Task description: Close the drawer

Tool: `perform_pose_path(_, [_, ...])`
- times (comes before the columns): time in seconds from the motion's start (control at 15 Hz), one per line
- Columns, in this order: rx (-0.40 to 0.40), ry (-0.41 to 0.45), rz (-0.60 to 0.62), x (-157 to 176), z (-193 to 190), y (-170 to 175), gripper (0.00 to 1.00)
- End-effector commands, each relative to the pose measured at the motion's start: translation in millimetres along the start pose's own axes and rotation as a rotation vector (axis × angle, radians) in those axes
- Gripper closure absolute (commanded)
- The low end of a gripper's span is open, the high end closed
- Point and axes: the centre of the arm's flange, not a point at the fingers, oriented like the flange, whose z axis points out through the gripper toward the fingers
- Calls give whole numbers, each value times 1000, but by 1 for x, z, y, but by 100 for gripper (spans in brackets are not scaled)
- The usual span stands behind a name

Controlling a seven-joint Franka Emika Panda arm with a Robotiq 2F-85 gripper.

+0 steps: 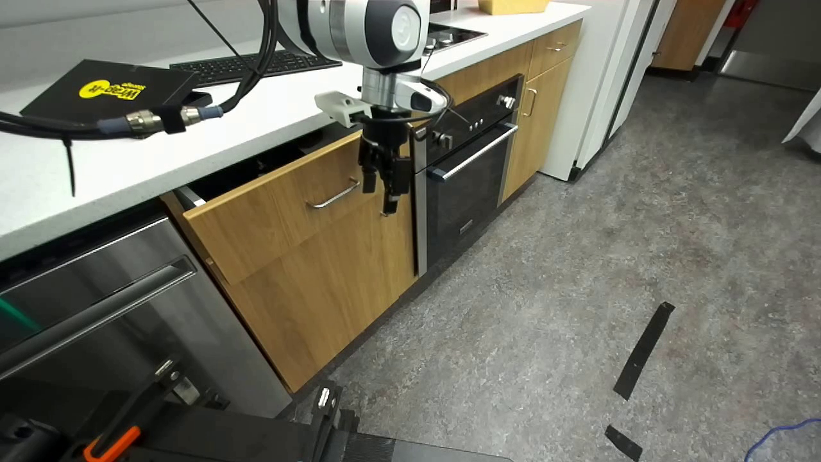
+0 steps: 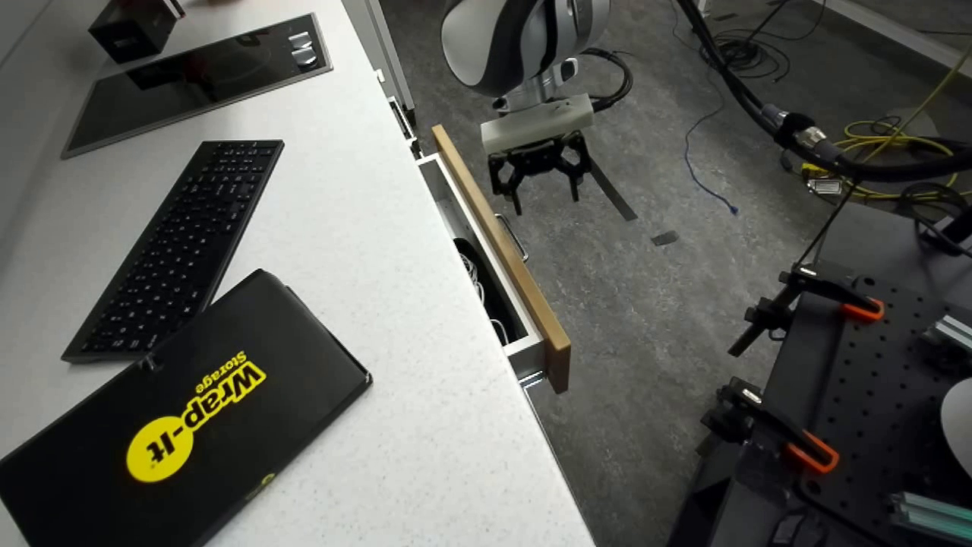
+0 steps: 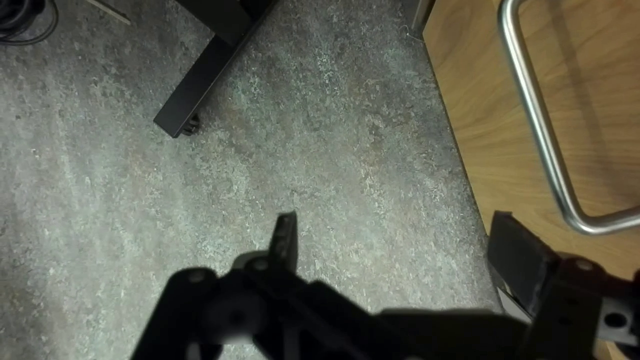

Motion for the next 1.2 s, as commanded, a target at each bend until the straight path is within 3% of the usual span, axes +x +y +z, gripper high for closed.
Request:
perform_pose_path(0.0, [41,-38,-3,8,16,-21,0])
perform_pose_path(0.47, [153,-112,-102,-21,21,-80,0])
perform_pose_path(0.73, [161,-115,-179,-41,22,-107,0])
perform_pose_path(0.87, [127,-138,-177,-41,24,-104,0])
perform_pose_path(0.93, [117,-95,-146,-32,24,-77,0])
perform_pose_path(1.13, [111,-105,-148,-33,25,-77,0])
